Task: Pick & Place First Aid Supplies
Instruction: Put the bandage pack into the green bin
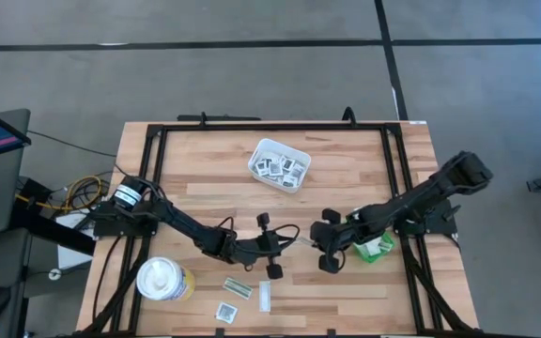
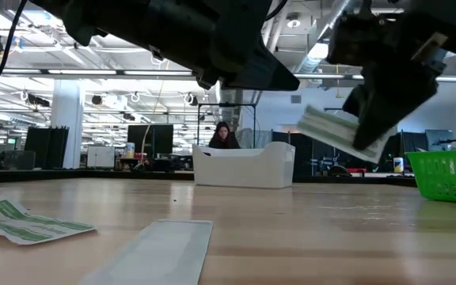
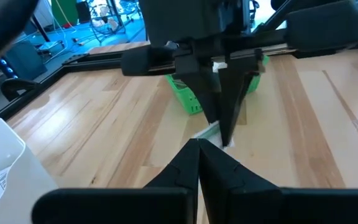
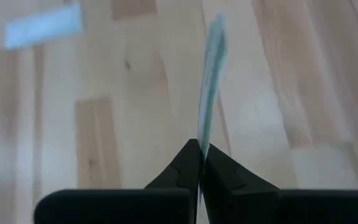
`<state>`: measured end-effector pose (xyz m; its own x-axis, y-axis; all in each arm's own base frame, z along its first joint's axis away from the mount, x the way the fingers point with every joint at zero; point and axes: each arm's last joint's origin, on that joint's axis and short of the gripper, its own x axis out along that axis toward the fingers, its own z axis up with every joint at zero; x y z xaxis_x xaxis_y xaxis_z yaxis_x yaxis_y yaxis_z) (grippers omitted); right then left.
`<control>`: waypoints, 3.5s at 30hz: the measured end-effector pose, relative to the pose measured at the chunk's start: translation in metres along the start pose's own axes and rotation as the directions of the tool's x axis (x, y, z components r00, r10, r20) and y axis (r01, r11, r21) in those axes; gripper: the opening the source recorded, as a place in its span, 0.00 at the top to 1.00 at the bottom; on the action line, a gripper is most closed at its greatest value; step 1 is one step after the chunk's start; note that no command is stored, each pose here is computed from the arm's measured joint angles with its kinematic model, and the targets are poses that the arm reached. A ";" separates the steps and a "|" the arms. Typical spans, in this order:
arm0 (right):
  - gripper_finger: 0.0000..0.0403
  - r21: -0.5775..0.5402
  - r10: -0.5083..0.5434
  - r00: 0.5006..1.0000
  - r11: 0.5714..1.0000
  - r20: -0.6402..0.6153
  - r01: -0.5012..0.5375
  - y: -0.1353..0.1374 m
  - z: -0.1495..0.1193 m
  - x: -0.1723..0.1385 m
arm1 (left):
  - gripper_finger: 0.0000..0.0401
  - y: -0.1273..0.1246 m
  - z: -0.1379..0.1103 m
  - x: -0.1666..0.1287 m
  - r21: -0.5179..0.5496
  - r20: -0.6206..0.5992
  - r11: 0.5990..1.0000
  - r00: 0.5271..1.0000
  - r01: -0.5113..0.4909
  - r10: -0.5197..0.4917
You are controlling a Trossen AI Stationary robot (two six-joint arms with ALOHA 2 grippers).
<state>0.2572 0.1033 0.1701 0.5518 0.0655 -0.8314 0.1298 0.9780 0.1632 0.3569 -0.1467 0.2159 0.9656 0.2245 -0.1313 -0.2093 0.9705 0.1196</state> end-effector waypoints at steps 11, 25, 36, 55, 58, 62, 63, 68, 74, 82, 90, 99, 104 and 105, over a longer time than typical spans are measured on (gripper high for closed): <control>1.00 0.029 -0.173 0.975 0.983 -0.141 0.179 -0.001 -0.016 -0.041 | 0.97 0.000 -0.001 0.000 0.004 -0.005 1.000 1.000 0.000 0.000; 0.99 0.243 -0.302 0.950 0.918 -0.078 0.312 0.005 -0.077 -0.121 | 0.97 0.000 -0.001 0.000 0.003 -0.005 1.000 1.000 0.000 0.000; 0.88 0.258 -0.337 0.931 0.896 -0.137 0.363 0.006 -0.089 -0.111 | 0.97 0.001 -0.001 0.001 -0.020 -0.005 1.000 1.000 -0.004 0.004; 0.83 0.012 -0.189 0.931 0.981 0.313 0.195 0.021 -0.022 -0.082 | 0.97 -0.003 0.000 0.001 -0.094 -0.001 0.975 0.979 0.203 -0.204; 0.83 -0.054 -0.190 0.934 0.975 0.303 0.216 0.025 -0.020 -0.070 | 0.97 -0.008 -0.005 -0.002 -0.095 -0.044 0.972 0.974 0.215 -0.220; 0.83 -0.138 -0.183 0.955 0.966 0.234 0.219 0.027 -0.023 -0.054 | 0.94 -0.018 -0.014 -0.012 -0.127 -0.155 0.948 0.938 0.293 -0.311; 0.83 -0.162 -0.181 0.959 0.962 0.216 0.218 0.028 -0.024 -0.050 | 0.92 -0.020 -0.014 -0.016 -0.146 -0.180 0.939 0.925 0.313 -0.336; 0.83 -0.270 -0.181 0.966 0.935 0.186 0.228 0.029 -0.023 -0.035 | 0.81 -0.027 -0.014 -0.032 -0.243 -0.265 0.912 0.881 0.331 -0.391; 0.83 -0.331 -0.152 0.964 0.918 0.220 0.220 0.035 -0.014 -0.036 | 0.74 -0.043 -0.015 -0.052 -0.310 -0.299 0.874 0.834 0.375 -0.464; 0.83 -0.332 -0.112 0.963 0.924 0.244 0.191 0.041 -0.012 -0.040 | 0.73 -0.047 -0.025 -0.064 -0.232 -0.378 0.931 0.855 0.283 -0.355; 0.83 -0.330 -0.095 0.965 0.928 0.244 0.174 0.042 -0.011 -0.040 | 0.73 -0.043 -0.050 -0.072 -0.297 -0.422 0.926 0.838 0.233 -0.346; 0.83 -0.333 -0.089 0.967 0.928 0.237 0.167 0.042 -0.012 -0.040 | 0.73 -0.057 -0.081 -0.064 -0.279 -0.334 0.921 0.872 0.271 -0.357; 0.83 -0.333 -0.089 0.967 0.928 0.237 0.167 0.042 -0.012 -0.040 | 0.75 -0.059 -0.094 -0.060 -0.256 -0.355 0.934 0.875 0.247 -0.329; 0.83 -0.332 -0.089 0.967 0.928 0.237 0.167 0.042 -0.012 -0.040 | 0.77 -0.060 -0.095 -0.060 -0.247 -0.356 0.936 0.875 0.250 -0.327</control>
<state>0.2306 0.1441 0.2042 0.7175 -0.0706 -0.6930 -0.0612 0.9846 -0.1636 0.2963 -0.2100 0.1231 0.8588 -0.0897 -0.5043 0.0069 0.9865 -0.1638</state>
